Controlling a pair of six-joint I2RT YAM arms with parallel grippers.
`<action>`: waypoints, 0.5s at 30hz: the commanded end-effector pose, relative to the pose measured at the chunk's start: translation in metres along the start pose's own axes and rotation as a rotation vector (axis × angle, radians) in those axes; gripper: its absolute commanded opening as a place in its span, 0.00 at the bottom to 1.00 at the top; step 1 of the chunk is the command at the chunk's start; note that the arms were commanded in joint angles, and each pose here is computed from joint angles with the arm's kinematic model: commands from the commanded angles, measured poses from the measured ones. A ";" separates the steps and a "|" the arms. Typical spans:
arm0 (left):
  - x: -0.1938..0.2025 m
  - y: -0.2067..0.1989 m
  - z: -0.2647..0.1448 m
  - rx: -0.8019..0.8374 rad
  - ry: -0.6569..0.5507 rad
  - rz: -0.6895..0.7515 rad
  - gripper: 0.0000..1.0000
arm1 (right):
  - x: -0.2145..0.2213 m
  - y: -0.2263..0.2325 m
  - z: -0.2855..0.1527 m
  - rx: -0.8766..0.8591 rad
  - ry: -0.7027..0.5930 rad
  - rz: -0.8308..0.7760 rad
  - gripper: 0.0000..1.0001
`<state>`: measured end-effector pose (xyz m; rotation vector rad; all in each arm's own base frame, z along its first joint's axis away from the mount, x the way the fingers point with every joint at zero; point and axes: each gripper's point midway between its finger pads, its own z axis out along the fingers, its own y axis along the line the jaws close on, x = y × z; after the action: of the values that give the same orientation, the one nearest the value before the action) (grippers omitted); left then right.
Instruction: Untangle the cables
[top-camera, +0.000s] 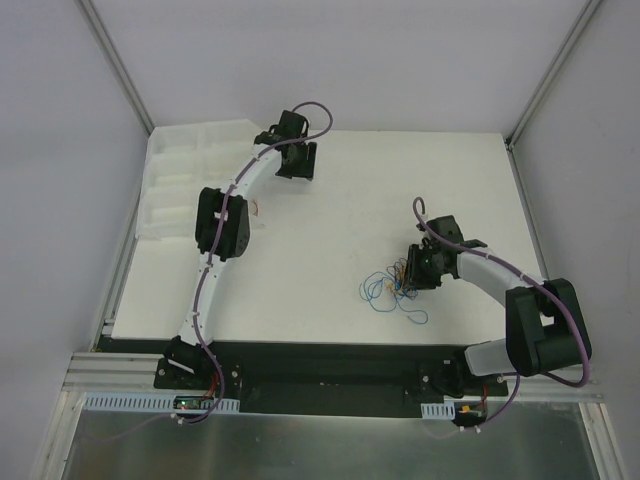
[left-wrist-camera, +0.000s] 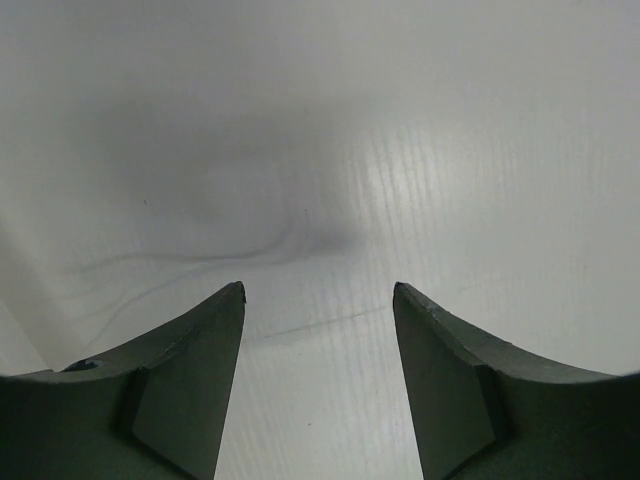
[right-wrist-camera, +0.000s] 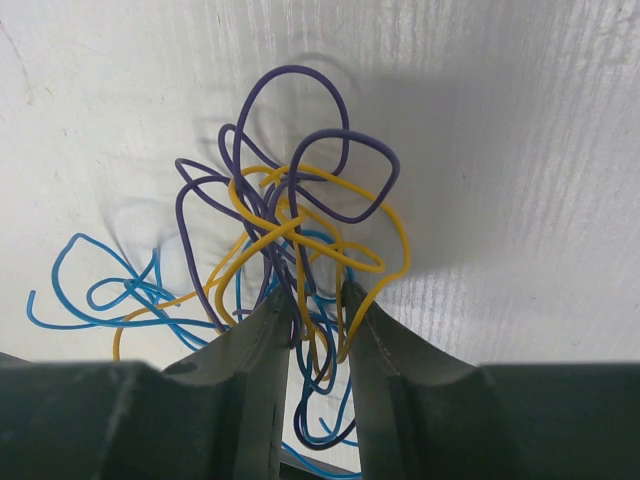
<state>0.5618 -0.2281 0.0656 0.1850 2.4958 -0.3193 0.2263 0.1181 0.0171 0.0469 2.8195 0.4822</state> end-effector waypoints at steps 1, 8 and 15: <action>0.020 0.016 0.003 -0.067 0.082 0.026 0.61 | 0.014 -0.010 0.003 0.052 0.057 -0.015 0.31; 0.023 0.015 0.021 -0.061 0.086 0.013 0.62 | 0.014 -0.011 0.003 0.058 0.059 -0.018 0.31; -0.002 0.019 -0.002 -0.128 0.005 0.058 0.46 | 0.015 -0.010 0.003 0.065 0.063 -0.024 0.32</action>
<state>0.5591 -0.2166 0.0308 0.1829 2.5754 -0.2212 0.2261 0.1192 0.0170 0.0354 2.8222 0.4728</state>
